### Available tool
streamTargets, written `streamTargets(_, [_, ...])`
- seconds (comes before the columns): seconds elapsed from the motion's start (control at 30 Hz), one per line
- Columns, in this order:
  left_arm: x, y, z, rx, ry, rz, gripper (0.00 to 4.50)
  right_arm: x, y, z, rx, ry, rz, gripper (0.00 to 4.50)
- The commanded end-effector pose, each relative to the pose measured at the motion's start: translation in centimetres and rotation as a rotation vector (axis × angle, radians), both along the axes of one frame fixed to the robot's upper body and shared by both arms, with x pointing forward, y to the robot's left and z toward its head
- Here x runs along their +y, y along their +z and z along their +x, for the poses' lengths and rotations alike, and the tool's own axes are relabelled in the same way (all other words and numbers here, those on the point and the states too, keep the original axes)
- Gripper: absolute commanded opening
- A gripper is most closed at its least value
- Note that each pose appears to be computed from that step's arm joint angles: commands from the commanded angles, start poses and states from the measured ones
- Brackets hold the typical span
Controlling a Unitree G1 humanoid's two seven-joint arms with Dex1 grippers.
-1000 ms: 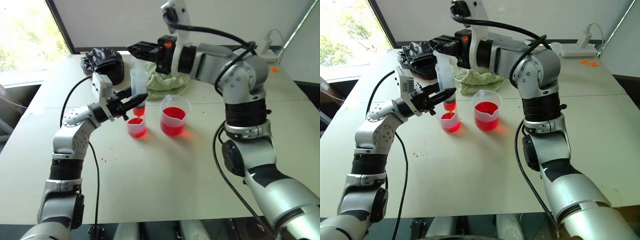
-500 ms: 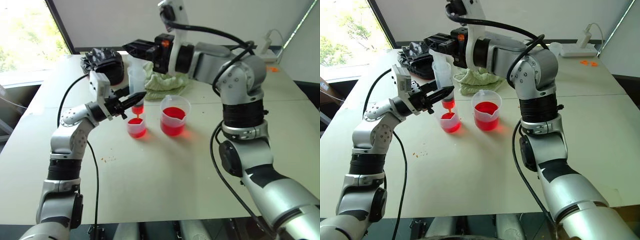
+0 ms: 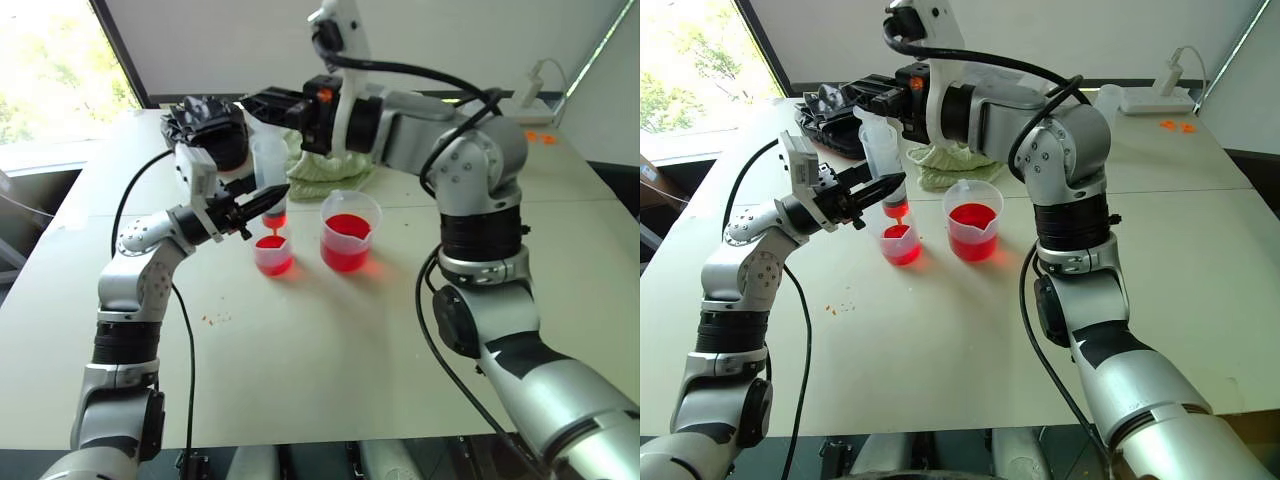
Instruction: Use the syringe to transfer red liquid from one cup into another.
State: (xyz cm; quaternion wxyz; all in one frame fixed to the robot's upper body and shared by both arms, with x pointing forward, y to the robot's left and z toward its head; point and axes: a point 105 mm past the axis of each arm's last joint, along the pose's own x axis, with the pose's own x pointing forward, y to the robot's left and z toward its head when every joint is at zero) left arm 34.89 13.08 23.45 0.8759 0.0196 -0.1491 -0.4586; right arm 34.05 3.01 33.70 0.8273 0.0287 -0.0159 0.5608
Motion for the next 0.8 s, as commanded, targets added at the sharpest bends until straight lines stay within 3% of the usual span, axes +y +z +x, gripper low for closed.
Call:
streamTargets(0.03, [0.9,2.5,-0.2,-0.085,0.053,-0.034,1.4,2.7,-0.4,-2.9,0.0,0.164,-0.027,0.04])
streamTargets(0.8, [1.2,2.8,-0.2,-0.093,0.066,-0.038,1.4,3.0,-2.8,-2.8,0.077,0.174,-0.078,0.04])
